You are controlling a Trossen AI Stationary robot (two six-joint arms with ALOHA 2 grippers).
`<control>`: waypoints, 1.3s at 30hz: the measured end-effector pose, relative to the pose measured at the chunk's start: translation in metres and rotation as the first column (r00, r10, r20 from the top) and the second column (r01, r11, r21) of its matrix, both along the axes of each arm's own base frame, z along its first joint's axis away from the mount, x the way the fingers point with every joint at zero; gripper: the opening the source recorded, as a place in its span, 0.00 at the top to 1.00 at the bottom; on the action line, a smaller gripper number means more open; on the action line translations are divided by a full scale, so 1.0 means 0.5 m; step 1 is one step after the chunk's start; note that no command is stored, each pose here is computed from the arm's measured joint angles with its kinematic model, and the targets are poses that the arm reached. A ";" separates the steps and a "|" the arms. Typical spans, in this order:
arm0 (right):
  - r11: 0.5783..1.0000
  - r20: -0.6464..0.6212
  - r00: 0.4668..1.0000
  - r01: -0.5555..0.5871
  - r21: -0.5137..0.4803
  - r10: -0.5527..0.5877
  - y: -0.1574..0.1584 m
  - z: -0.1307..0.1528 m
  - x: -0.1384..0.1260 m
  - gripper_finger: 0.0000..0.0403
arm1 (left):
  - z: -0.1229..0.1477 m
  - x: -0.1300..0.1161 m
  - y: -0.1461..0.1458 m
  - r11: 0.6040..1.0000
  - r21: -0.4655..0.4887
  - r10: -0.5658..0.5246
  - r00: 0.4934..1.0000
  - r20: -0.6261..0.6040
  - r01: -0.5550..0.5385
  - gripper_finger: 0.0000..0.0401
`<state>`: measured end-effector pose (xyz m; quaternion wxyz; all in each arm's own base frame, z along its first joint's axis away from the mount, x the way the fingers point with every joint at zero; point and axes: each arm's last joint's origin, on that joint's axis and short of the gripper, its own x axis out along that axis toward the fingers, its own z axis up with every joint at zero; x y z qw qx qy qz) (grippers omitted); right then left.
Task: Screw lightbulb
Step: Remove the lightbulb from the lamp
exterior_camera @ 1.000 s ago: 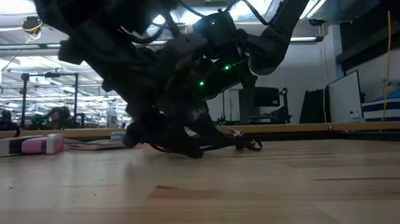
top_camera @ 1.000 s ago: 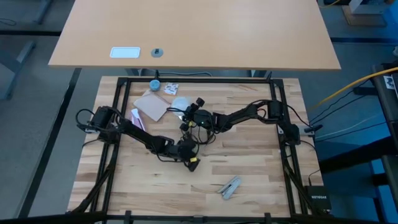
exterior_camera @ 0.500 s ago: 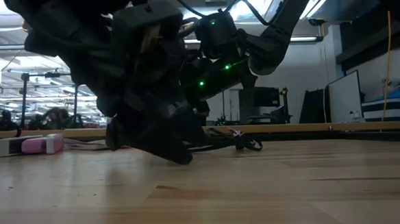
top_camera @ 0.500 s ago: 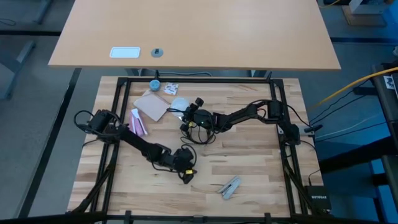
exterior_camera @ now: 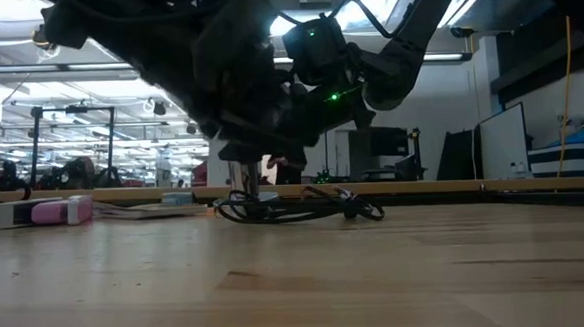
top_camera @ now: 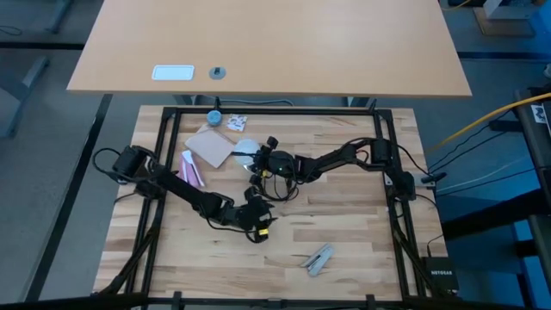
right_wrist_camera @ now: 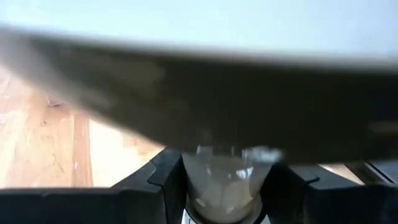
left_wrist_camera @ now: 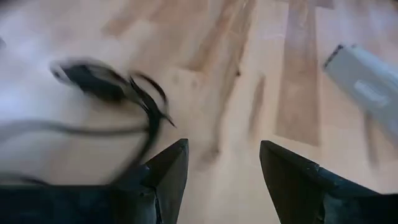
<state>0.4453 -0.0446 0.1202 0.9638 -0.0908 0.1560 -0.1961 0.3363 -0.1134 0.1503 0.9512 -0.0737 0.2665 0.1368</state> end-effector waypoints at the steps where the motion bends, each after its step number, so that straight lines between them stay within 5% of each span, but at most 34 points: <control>1: 1.000 0.002 1.000 -0.001 0.004 0.001 0.000 0.000 0.000 0.59 | 0.002 0.001 0.004 0.999 0.053 -0.010 1.000 -0.006 0.010 0.52; 8: 0.999 0.006 0.999 0.032 0.028 -0.033 -0.003 -0.002 -0.001 0.59 | -0.015 -0.008 0.021 0.978 0.185 -0.063 0.986 -0.156 0.092 0.52; 19: 0.999 -0.004 0.999 -0.053 0.013 0.053 0.001 -0.001 0.001 0.59 | -0.035 -0.036 0.003 0.961 0.220 -0.095 0.947 -0.307 0.168 0.52; 25: 0.987 -0.017 0.987 -0.161 -0.017 0.161 0.008 0.000 0.003 0.59 | -0.033 -0.048 -0.022 0.963 0.200 -0.117 0.946 -0.302 0.183 0.52; 33: 0.986 -0.011 0.986 -0.168 -0.015 0.168 0.008 0.001 0.003 0.59 | 0.011 -0.078 -0.055 0.971 0.152 -0.144 0.957 -0.252 0.186 0.52; 39: 0.986 -0.009 0.986 -0.169 -0.015 0.169 0.008 0.001 0.004 0.59 | 0.038 -0.099 -0.036 0.934 0.291 -0.109 0.943 -0.315 0.205 0.52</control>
